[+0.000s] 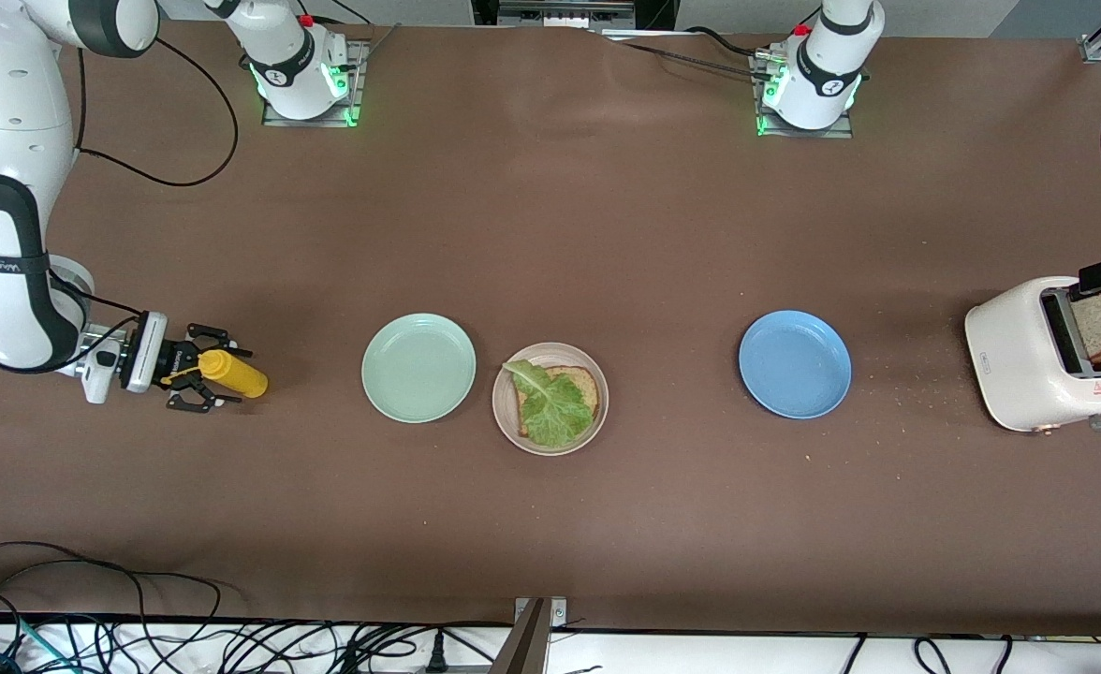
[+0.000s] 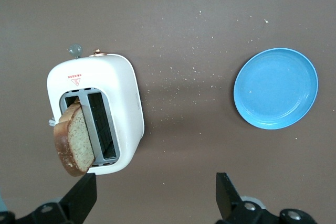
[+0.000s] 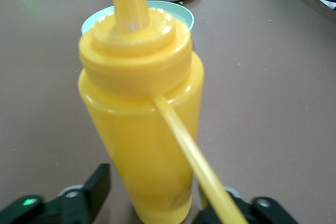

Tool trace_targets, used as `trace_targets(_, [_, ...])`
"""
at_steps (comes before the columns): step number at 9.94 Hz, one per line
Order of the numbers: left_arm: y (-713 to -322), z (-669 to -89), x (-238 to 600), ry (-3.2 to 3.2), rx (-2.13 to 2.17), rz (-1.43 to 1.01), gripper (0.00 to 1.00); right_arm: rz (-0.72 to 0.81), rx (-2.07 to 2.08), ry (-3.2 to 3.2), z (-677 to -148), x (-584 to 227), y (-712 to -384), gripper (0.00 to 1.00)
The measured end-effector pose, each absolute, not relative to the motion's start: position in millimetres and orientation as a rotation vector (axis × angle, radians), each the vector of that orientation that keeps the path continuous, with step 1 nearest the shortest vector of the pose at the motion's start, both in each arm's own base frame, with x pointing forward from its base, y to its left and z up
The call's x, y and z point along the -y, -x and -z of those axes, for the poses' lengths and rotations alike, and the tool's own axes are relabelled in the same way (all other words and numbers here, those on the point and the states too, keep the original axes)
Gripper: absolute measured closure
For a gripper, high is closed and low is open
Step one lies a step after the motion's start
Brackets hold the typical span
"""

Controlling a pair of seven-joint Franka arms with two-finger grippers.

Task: Make sandwich on beige plate with both arms
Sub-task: 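Lift the mustard bottle and carry it over the beige plate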

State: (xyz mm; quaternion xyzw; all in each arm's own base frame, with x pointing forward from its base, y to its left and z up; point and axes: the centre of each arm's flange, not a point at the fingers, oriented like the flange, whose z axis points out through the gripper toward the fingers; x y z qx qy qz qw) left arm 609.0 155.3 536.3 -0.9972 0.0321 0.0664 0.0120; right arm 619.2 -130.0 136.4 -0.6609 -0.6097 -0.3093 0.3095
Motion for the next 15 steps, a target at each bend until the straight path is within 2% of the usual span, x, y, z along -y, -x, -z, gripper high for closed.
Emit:
trace_targets(1, [-609, -536, -155, 3.109, -0.100, -0.207, 0.00, 0.823, 1.619, 1.732, -137, 123, -623, 0.49])
trace_targets(3, [-609, -536, -155, 3.109, -0.100, -0.207, 0.00, 0.837, 1.671, 1.711, -144, 103, -639, 0.64])
trace_targets(8, [-609, -536, -155, 3.109, -0.101, -0.206, 0.00, 0.620, 1.839, 1.868, -187, 9, -695, 0.67])
trace_targets(15, [-610, -534, -155, 3.109, -0.100, -0.210, 0.00, 0.178, 1.989, 2.162, -258, -152, -715, 0.70])
